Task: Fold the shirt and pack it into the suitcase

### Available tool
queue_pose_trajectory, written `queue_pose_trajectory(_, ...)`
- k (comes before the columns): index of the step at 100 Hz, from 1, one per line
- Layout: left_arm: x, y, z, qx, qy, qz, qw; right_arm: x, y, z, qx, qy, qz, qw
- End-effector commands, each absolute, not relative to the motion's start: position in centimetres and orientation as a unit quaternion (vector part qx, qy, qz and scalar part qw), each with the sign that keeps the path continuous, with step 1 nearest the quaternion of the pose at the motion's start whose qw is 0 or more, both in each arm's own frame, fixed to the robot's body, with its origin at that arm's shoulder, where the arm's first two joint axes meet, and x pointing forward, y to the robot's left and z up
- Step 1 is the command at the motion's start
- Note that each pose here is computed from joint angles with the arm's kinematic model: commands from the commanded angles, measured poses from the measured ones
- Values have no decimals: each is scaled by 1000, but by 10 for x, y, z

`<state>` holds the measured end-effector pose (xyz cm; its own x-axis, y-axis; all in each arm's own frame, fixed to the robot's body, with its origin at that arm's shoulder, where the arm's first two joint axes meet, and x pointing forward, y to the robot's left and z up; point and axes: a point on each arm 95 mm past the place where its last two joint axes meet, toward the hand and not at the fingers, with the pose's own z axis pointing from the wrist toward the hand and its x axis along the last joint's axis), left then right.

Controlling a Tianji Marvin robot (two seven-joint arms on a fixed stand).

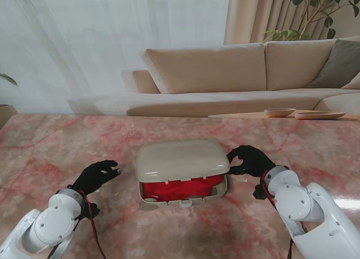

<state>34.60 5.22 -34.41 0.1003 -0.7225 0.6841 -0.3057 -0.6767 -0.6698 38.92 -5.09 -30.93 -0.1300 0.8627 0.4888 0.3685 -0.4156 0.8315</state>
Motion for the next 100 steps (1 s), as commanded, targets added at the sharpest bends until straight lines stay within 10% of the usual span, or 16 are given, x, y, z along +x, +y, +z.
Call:
queue_pose_trajectory(1,343,52,-349,-723,357,-562,182,382,-53,-320,632,503,552,209)
queue_pose_trajectory(100,340,55,-351,-724,359,-560,184,361,-66,-323,629,534,528,200)
